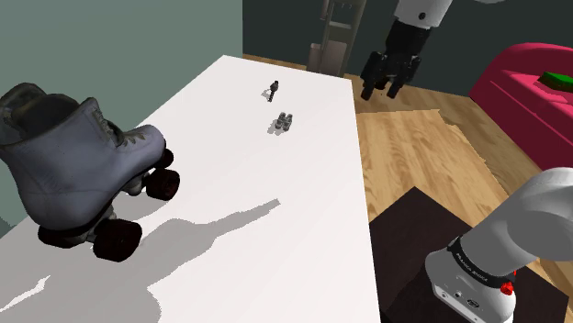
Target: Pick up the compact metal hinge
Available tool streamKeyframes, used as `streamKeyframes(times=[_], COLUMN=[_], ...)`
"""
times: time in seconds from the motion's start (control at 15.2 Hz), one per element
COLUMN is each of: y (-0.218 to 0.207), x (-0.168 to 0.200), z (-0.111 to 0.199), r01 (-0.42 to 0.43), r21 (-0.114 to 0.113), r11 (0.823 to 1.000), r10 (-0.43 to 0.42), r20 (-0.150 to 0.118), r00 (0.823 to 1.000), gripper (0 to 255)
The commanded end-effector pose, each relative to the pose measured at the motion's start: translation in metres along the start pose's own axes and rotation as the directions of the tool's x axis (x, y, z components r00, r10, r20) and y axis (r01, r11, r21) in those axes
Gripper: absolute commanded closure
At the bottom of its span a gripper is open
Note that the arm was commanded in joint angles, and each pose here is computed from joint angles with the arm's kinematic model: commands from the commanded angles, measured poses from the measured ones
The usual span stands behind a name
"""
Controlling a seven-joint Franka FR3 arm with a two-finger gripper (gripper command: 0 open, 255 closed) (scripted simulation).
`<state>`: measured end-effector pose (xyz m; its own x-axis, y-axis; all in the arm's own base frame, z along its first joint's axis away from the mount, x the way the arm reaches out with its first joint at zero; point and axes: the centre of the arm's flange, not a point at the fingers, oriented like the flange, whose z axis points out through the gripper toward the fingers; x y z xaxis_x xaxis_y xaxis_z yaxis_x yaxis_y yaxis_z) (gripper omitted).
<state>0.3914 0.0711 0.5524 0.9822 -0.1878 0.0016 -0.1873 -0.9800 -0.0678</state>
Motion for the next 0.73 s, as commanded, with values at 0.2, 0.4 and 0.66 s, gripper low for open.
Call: streamKeyframes(times=[0.2, 0.4, 0.66], y=[-0.033, -0.05, -0.071], x=[0.042, 0.07, 0.109], z=[0.037, 0.059, 0.09], r01=[-0.115, -0.182, -0.27], r21=[-0.013, -0.021, -0.031], r11=[0.993, 0.983, 0.962], r10=[0.115, 0.181, 0.269], r20=[-0.011, -0.018, -0.027], r00=[0.993, 0.983, 0.963], gripper=[0, 0, 0])
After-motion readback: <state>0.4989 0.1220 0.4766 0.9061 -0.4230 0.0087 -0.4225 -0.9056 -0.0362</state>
